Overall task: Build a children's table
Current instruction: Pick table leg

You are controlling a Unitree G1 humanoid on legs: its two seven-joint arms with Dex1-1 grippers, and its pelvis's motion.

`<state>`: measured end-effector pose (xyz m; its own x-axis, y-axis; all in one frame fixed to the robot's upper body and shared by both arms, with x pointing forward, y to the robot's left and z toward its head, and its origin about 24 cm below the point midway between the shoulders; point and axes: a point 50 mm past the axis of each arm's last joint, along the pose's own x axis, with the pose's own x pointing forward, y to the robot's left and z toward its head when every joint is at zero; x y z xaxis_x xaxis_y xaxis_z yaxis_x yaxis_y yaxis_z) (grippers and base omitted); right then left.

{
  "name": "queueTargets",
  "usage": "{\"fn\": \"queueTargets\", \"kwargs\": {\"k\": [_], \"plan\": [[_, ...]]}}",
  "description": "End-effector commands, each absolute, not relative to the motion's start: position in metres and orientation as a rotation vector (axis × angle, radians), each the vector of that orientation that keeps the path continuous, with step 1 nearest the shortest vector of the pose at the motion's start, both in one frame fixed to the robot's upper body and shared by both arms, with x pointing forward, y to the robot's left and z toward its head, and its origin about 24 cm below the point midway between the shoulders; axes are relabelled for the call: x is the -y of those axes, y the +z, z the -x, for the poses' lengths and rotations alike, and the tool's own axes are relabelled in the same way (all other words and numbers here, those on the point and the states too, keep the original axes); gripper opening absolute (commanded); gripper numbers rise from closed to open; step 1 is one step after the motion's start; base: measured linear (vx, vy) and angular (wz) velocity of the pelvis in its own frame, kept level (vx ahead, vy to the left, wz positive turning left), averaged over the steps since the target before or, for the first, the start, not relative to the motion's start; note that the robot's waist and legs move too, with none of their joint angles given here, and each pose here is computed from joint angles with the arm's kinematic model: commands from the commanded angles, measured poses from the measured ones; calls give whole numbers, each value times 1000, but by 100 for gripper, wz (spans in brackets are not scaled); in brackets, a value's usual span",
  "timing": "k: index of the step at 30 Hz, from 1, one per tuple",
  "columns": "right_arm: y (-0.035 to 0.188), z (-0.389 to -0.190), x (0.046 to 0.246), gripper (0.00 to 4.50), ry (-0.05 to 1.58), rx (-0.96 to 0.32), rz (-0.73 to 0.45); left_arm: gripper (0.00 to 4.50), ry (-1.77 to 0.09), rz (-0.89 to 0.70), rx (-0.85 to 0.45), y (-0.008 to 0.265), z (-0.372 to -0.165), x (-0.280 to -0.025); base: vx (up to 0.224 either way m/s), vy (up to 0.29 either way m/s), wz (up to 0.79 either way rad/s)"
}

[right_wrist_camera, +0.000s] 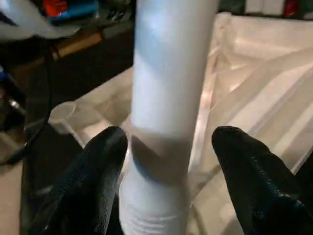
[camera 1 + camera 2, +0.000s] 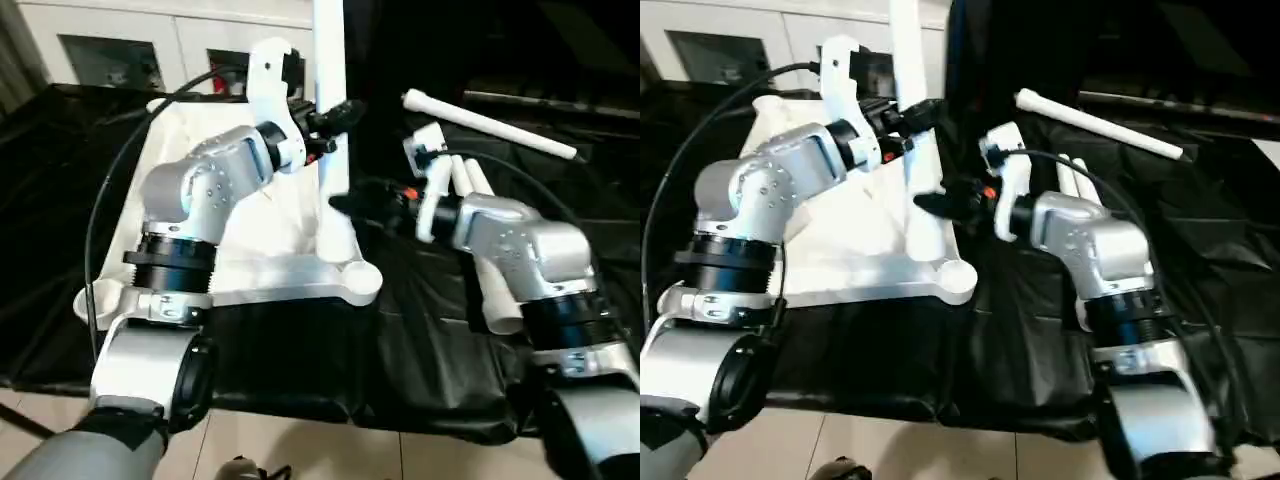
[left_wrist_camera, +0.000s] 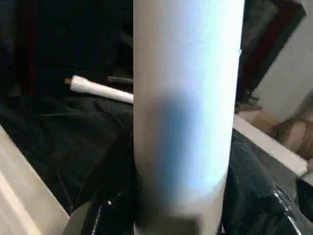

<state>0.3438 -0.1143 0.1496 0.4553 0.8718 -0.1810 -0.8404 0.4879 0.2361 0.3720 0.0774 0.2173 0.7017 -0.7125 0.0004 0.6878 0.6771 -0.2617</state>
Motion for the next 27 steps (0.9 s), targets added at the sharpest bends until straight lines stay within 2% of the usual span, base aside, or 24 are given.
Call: {"fn": "queueTargets", "kwargs": {"k": [1, 27], "plan": [[153, -345, 112, 313, 1078, -307, -110, 183, -846, 213, -67, 231, -367, -68, 0, 0, 0], [147, -343, 106, 313, 1147, -357, -172, 183, -1038, 179, -59, 233, -348, -56, 0, 0, 0]]}}
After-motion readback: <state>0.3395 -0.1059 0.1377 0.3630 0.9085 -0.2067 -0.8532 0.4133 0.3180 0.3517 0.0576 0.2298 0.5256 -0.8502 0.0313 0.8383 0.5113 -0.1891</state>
